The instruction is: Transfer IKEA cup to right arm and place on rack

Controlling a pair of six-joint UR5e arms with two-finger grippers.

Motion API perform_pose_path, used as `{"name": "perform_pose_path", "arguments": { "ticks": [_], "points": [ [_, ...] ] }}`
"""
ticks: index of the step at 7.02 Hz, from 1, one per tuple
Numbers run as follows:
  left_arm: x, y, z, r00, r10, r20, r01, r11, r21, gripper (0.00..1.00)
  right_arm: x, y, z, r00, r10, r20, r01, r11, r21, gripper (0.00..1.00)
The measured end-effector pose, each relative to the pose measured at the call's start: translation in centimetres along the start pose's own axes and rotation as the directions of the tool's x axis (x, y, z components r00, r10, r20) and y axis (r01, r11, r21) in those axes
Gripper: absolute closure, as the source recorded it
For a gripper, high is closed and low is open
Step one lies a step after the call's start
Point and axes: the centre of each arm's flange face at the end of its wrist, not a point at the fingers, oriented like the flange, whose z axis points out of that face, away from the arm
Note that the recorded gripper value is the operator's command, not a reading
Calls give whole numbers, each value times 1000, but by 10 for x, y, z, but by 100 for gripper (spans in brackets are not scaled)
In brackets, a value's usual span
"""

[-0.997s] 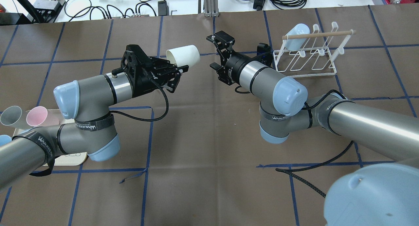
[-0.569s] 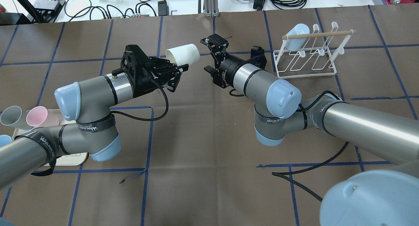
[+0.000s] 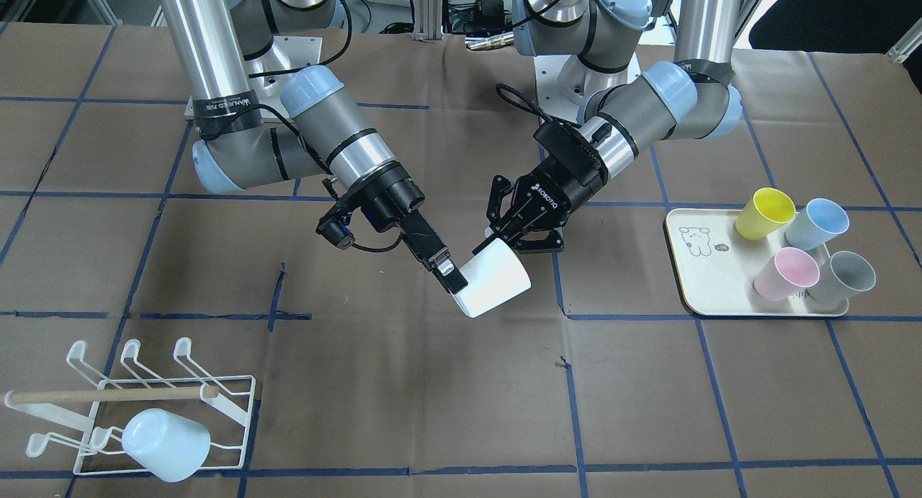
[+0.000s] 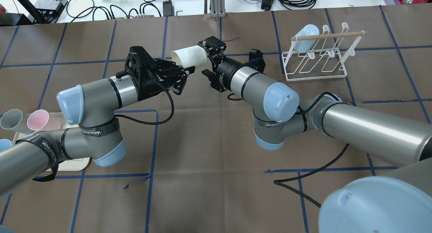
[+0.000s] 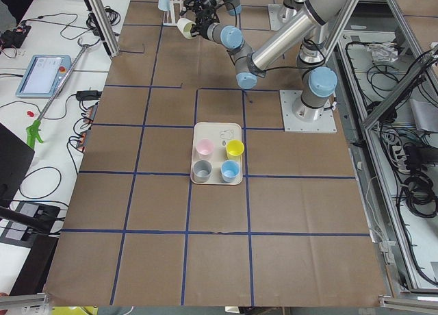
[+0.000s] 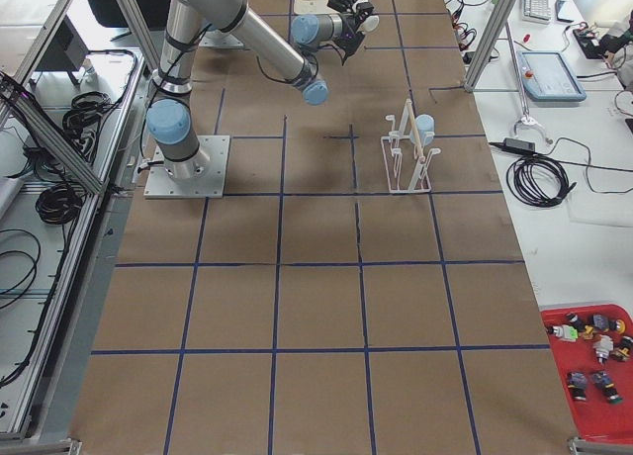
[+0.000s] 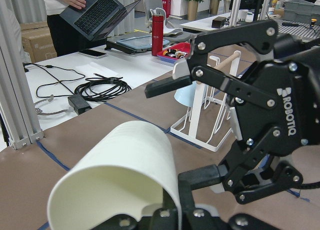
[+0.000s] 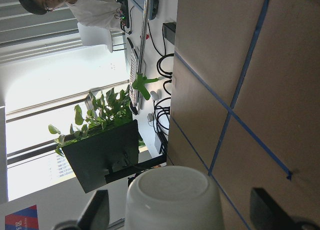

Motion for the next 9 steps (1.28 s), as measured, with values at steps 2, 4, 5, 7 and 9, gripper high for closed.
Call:
{"name": "perform_pose_path", "arguments": {
  "ticks": [2, 4, 5, 7, 9],
  "points": [
    [0, 0, 0, 1000, -1, -1, 1, 1000, 2, 100, -2, 5, 5, 1000, 4, 8, -4, 1000, 7, 1],
    [1, -1, 0, 1000, -1, -1, 1, 1000, 2, 100, -3, 9, 11, 1000, 1, 9, -1, 1000, 1, 2],
    [1, -1, 0, 1000, 0, -1, 0, 1000, 3, 100, -1, 11, 15, 1000, -1, 7, 1, 1000, -4, 6],
    [1, -1, 0, 1000, -1, 0, 1, 1000, 2, 100, 2, 15, 19, 1000, -3, 2, 4, 1000, -11, 30],
    [2, -2, -1, 1000, 1, 0, -1, 1000, 2, 100, 2, 19, 19, 1000, -7, 3, 7, 1000, -18, 46]
  ]
}}
